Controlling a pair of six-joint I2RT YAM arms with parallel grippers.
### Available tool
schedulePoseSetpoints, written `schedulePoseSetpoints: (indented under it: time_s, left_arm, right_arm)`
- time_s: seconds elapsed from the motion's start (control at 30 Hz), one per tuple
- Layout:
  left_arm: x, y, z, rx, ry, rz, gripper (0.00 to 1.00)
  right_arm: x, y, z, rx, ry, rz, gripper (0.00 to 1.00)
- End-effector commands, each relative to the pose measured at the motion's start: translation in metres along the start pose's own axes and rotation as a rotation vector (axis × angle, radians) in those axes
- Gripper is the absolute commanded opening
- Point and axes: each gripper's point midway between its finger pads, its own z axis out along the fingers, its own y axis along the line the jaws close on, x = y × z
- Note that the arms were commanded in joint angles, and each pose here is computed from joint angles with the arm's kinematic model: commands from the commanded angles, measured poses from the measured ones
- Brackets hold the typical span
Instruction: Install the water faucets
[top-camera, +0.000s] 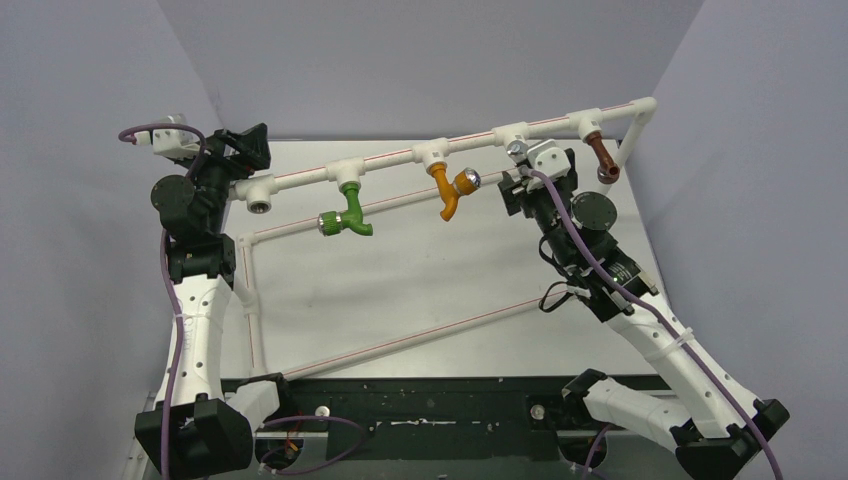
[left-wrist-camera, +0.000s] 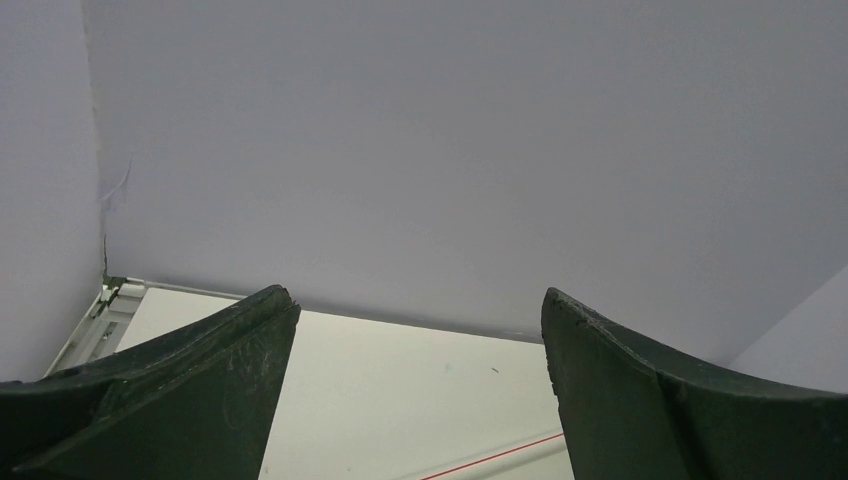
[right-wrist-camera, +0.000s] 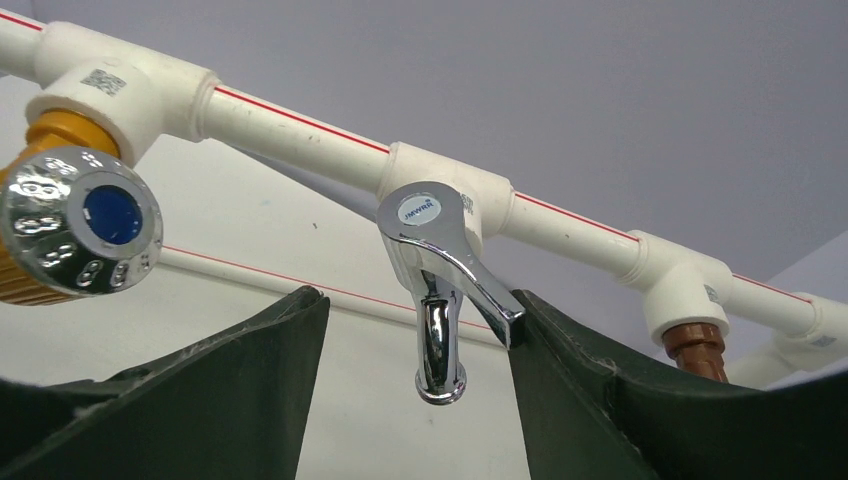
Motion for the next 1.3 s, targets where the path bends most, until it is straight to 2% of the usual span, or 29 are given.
schedulePoseSetpoints:
  time_s: [0.0, 0.07, 0.17, 0.4, 0.53, 0.57, 0.77, 1.27]
  left_arm:
    - [0.139, 0.057, -0.028, -0.168, 0.429, -0.111, 0.90]
    - [0.139, 0.056, -0.028, -0.168, 0.428, -0.112, 0.90]
    - [0.138, 0.057, -0.028, -0.168, 0.426, -0.110, 0.90]
    - [0.138, 0.057, -0.028, -0.169, 0.425, -0.110, 0.90]
    - [0.138, 0.057, -0.027, -0.170, 0.425, -0.110, 0.90]
    - [0.139, 0.057, -0.028, -0.171, 0.427, -0.110, 0.90]
    - [0.138, 0.057, -0.028, -0.171, 0.427, -0.110, 0.90]
    - [0.135, 0.055, -0.028, -0.165, 0.417, -0.110, 0.90]
  right_arm:
    - [-0.022, -0.022, 0.005, 0.102, -0.049, 0.030, 0.59]
    - [-0.026, -0.024, 0.010, 0.118, -0.066, 0.047, 0.53]
    - [-0.022, -0.026, 0.016, 0.131, -0.054, 0.061, 0.49]
    - [-0.009, -0.029, 0.029, 0.152, -0.029, 0.088, 0.48]
    - [-0.006, -0.031, 0.033, 0.160, -0.025, 0.102, 0.44]
    - [-0.006, -0.032, 0.033, 0.163, -0.026, 0.106, 0.41]
    - [-0.004, -0.036, 0.035, 0.183, -0.031, 0.172, 0.00]
    - [0.012, -0.038, 0.023, 0.314, -0.186, 0.785, 0.00]
